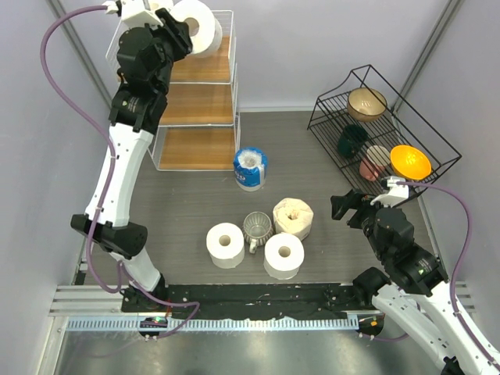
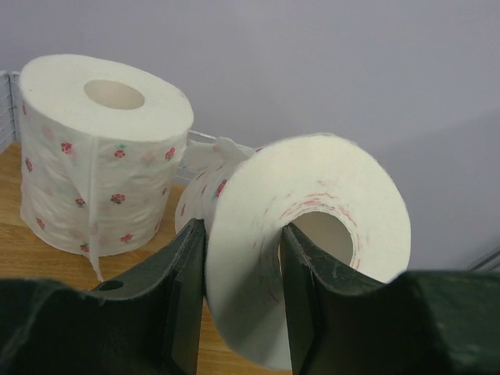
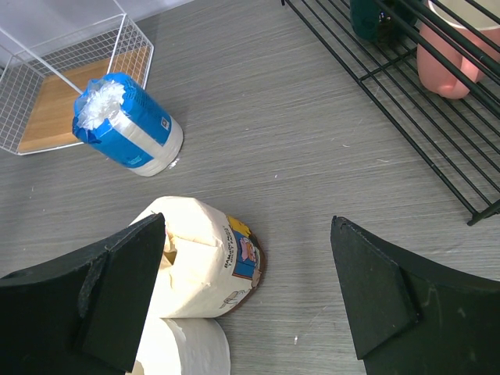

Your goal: Place and organize the paper towels onto the shelf

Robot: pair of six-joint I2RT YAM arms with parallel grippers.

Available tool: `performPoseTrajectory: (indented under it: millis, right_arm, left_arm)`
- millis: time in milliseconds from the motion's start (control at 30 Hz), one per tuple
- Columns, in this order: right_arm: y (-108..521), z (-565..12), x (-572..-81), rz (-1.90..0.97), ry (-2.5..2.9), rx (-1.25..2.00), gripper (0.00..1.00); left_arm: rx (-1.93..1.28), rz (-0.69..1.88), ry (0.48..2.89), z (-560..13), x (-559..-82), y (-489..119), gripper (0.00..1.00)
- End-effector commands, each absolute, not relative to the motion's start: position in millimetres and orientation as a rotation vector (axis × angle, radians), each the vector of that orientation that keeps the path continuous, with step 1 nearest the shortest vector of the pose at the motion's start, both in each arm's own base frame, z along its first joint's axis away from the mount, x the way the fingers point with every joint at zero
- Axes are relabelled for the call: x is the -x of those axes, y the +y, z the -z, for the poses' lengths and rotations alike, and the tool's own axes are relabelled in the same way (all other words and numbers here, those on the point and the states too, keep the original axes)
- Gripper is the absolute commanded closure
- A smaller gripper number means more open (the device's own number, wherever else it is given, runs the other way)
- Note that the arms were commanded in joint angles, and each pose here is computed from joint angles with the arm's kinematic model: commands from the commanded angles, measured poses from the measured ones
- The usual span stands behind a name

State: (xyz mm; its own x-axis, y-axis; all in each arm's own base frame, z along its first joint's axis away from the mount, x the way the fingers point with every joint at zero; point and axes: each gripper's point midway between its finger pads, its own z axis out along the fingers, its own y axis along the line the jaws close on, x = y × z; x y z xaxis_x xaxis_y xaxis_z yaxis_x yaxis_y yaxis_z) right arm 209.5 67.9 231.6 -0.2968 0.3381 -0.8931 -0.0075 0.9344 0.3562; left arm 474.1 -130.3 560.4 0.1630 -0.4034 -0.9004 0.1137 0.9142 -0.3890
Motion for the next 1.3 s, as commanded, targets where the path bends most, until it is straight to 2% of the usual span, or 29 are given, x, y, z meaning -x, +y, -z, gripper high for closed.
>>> performPoseTrajectory:
  millis: [0, 333, 400, 600, 800, 1100, 1267]
  right_arm:
    - [66.7, -243.2, -213.0, -0.356, 1.8, -0.268, 0.08]
    - [66.8, -241.4, -213.7, -0.35, 1.806, -0.266, 0.08]
    - [65.3, -243.7, -213.4, -0.345, 1.799, -0.268, 0.08]
    - [65.1, -244.2, -212.7, -0.346, 1.799, -0.266, 0.08]
    - [66.7, -242.7, -213.7, -0.347, 1.807, -0.263, 0.08]
    - [64.1, -245.2, -211.4, -0.346, 1.801, -0.269, 0.08]
    - [64.0, -245.9, -211.3, -0.346, 1.801, -0.269, 0.08]
  left_arm:
    - [0.28, 0.434, 1.234, -599.1, -466.4, -119.4, 0.65]
    - [0.294, 0.458, 1.271, -585.2, -480.1, -122.2, 0.58]
    - [0.299, 0.456, 1.271, -584.3, -482.1, -122.0, 0.5]
    - [0.308, 0.456, 1.266, -586.4, -483.0, -121.1, 0.36]
    - [0.309, 0.451, 1.246, -594.4, -478.0, -116.6, 0.33]
    - [0.311, 0.461, 1.282, -577.1, -498.4, -120.5, 0.34]
    - [0.305, 0.482, 1.252, -586.1, -504.9, -123.0, 0.34]
